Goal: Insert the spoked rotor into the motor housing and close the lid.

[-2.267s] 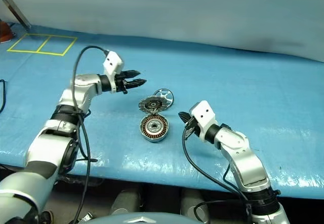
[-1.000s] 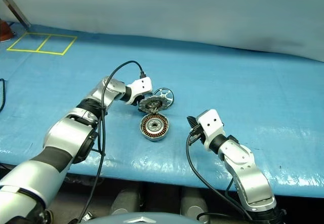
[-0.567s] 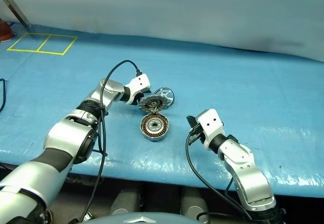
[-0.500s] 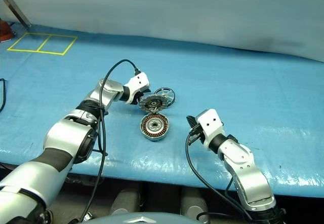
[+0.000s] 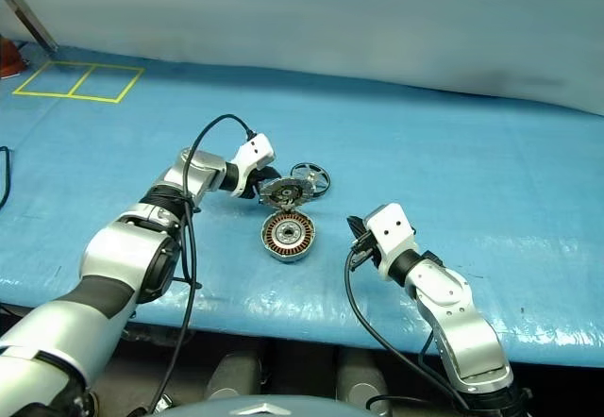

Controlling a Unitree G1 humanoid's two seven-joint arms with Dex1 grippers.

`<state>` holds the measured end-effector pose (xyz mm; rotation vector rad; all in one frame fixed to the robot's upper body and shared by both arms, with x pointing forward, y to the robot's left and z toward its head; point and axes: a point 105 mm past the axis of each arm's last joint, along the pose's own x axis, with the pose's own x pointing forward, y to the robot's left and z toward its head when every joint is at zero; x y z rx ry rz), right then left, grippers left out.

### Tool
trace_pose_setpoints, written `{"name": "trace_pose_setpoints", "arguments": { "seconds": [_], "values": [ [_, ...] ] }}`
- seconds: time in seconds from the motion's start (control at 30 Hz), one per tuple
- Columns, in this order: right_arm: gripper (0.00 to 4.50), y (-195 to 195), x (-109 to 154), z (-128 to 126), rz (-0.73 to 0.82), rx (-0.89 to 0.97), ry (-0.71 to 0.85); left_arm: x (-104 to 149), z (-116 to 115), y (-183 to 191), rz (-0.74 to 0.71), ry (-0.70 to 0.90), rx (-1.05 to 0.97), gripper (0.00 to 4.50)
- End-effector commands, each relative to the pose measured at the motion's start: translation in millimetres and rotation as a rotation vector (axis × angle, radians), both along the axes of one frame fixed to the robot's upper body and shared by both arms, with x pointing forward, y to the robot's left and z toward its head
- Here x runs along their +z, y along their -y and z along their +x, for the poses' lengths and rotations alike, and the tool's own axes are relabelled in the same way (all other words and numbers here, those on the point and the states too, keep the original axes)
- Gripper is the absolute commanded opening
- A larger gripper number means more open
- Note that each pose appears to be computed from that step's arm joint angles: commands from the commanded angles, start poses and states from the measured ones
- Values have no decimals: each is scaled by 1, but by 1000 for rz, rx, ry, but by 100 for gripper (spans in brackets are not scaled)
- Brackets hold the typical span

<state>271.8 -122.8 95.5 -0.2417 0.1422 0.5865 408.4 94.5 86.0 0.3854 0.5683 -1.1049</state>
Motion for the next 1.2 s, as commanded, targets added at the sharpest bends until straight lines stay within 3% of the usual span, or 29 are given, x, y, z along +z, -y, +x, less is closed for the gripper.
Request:
{"name": "trace_pose_setpoints", "arguments": {
  "seconds": [0.03, 0.3, 0.47, 0.63, 0.93, 1.17, 1.2],
  "values": [
    [0, -2, 7, 0, 0, 12, 31, 29, 7, -11, 22, 53, -29, 447],
    [0, -1, 10, 5, 3, 6, 47, 57, 19, -30, -9, 133, 50, 447],
    [0, 17, 19, 34, 24, -76, 90, 59, 15, -32, -138, 177, 29, 447],
    [0, 18, 23, 63, 5, -31, 88, 50, -2, -40, -245, 216, -38, 447],
    [0, -14, 24, 103, 15, 164, 12, 15, -55, -64, -299, 297, -58, 447],
    [218, -39, 21, 122, -41, 259, -19, 7, -89, -56, -367, 325, -16, 450],
    [218, -43, 21, 124, -50, 275, -23, 7, -93, -54, -379, 333, -10, 450]
  ]
}}
